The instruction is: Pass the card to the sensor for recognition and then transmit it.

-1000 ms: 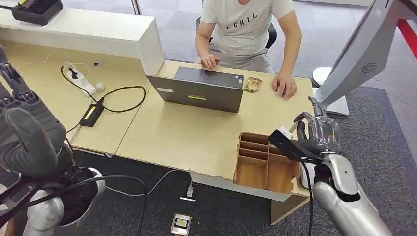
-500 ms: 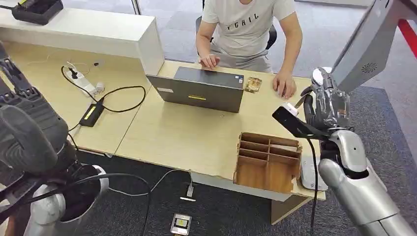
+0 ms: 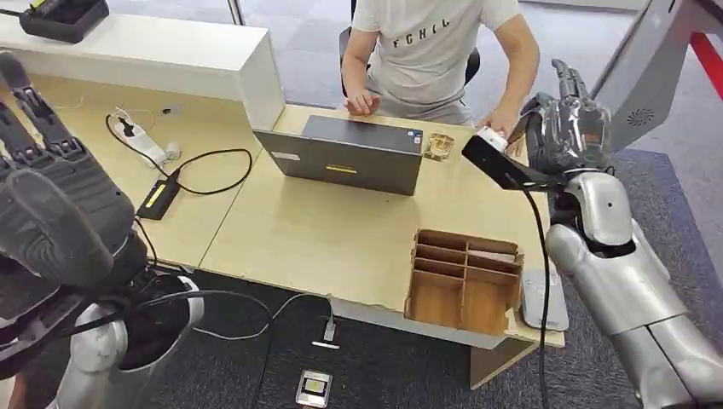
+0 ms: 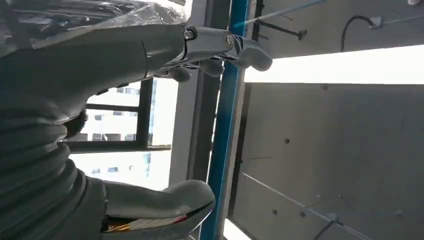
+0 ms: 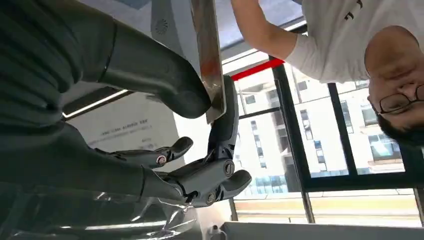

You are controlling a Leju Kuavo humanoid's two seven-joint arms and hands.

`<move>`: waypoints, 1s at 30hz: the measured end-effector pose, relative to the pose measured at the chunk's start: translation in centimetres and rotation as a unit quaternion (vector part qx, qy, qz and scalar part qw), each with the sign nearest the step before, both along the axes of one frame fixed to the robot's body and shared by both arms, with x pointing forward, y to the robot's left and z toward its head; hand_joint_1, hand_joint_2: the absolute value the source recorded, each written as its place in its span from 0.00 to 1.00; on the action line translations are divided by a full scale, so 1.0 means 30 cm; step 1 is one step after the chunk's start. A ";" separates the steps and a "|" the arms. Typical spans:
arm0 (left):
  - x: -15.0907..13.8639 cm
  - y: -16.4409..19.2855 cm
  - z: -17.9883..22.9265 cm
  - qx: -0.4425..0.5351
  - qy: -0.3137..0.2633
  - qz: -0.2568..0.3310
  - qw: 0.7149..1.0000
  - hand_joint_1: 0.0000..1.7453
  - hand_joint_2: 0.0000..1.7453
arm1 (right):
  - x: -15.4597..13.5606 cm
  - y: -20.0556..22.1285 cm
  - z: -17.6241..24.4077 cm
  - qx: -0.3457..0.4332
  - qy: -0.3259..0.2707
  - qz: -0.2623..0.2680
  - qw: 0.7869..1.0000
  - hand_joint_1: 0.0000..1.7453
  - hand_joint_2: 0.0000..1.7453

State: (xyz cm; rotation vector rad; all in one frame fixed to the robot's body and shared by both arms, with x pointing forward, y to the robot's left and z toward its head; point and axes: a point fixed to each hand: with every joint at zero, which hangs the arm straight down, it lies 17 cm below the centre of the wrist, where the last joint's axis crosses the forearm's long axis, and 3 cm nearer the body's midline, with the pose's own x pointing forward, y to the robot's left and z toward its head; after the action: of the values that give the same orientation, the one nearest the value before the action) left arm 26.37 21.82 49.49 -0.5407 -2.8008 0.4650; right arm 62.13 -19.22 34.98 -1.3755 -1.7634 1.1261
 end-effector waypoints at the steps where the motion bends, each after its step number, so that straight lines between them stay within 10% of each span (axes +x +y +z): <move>1: 0.001 -0.001 -0.001 -0.001 0.001 -0.001 1.000 0.00 1.00 | 0.003 0.017 0.006 -0.001 -0.001 0.002 1.000 1.00 1.00; 30: 0.018 -0.004 -0.012 -0.010 0.009 -0.011 1.000 0.00 1.00 | 0.054 0.121 -0.009 -0.023 0.015 0.006 1.000 1.00 1.00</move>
State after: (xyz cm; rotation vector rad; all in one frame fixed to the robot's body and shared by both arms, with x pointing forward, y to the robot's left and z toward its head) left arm 26.90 21.69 49.13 -0.5665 -2.7725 0.4918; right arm 63.75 -15.59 34.70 -1.3696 -1.7370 1.1938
